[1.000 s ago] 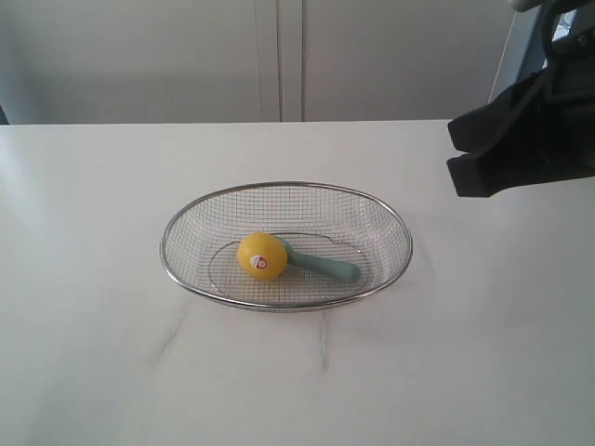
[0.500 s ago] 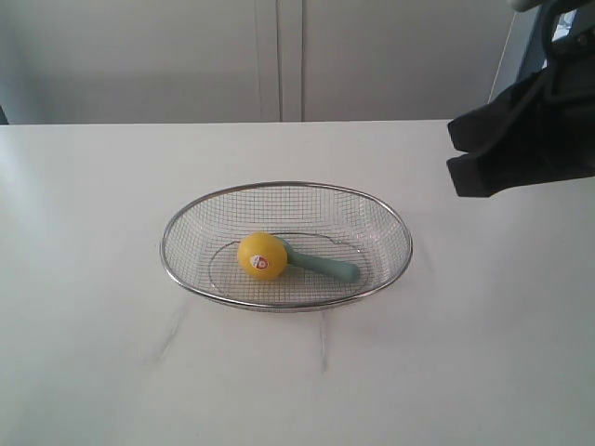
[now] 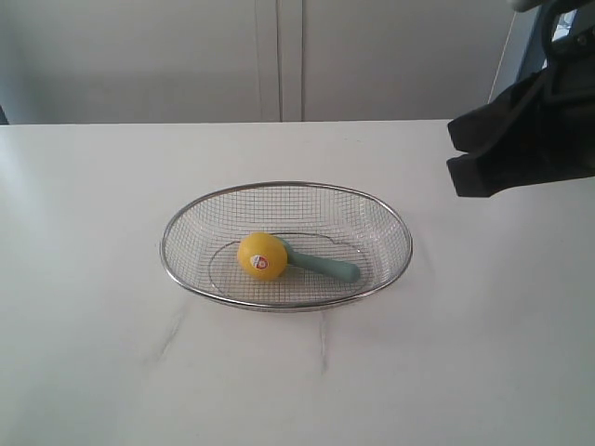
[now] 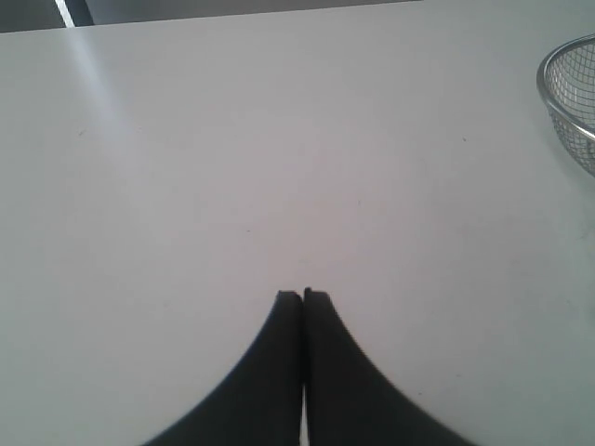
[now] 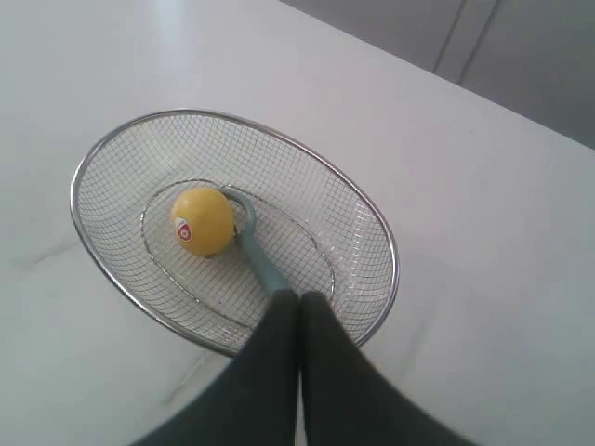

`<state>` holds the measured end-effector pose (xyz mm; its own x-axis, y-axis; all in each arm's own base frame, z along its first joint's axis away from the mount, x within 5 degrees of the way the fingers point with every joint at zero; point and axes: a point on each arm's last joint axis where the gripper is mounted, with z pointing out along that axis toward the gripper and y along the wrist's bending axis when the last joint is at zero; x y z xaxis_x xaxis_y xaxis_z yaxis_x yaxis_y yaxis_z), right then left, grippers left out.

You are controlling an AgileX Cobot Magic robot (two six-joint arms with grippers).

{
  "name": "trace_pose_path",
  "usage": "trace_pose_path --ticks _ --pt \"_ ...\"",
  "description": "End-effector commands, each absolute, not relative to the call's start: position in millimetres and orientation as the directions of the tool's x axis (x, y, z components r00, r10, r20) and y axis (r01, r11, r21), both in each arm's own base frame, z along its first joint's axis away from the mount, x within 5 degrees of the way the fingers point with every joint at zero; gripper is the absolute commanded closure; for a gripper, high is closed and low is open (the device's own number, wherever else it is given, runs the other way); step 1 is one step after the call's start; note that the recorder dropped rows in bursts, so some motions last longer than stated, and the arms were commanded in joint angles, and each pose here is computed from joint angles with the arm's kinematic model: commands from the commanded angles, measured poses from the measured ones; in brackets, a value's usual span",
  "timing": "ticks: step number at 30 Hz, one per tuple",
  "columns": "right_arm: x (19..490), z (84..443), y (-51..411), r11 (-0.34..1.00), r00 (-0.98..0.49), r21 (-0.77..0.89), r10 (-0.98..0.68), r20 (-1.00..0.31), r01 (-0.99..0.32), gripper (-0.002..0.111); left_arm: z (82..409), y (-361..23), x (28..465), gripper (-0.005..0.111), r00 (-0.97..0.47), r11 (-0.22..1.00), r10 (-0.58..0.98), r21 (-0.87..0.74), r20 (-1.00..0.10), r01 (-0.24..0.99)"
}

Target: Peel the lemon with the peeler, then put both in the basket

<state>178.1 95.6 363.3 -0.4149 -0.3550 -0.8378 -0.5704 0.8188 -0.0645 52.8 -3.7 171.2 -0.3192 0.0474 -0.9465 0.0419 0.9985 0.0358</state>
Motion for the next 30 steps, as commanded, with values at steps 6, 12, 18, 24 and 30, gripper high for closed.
trace_pose_path --ticks 6,12,18,24,30 --pt "177.5 362.7 93.1 0.824 -0.414 -0.069 -0.352 -0.840 -0.562 0.108 169.3 -3.9 52.7 0.107 -0.321 0.999 0.042 0.030 -0.946 0.043" --pt "175.3 364.8 92.4 0.825 -0.408 -0.063 -0.342 -0.846 -0.561 0.108 169.3 -4.3 52.6 0.107 -0.320 0.998 0.045 0.030 -0.946 0.052" --pt "151.5 379.9 75.6 0.846 -0.346 -0.067 -0.287 -0.893 -0.529 0.108 169.3 -4.3 52.6 0.107 -0.320 0.998 0.045 0.030 -0.946 0.052" --pt "112.9 390.2 34.3 0.934 -0.262 -0.088 -0.187 -0.947 -0.346 0.108 169.3 -4.3 52.6 0.107 -0.320 0.998 0.045 0.030 -0.946 0.052" --pt "56.1 394.1 6.5 0.991 -0.119 -0.116 -0.123 -0.985 -0.065 0.108 169.3 -4.3 52.6 0.107 -0.320 0.998 0.045 0.030 -0.946 0.052"
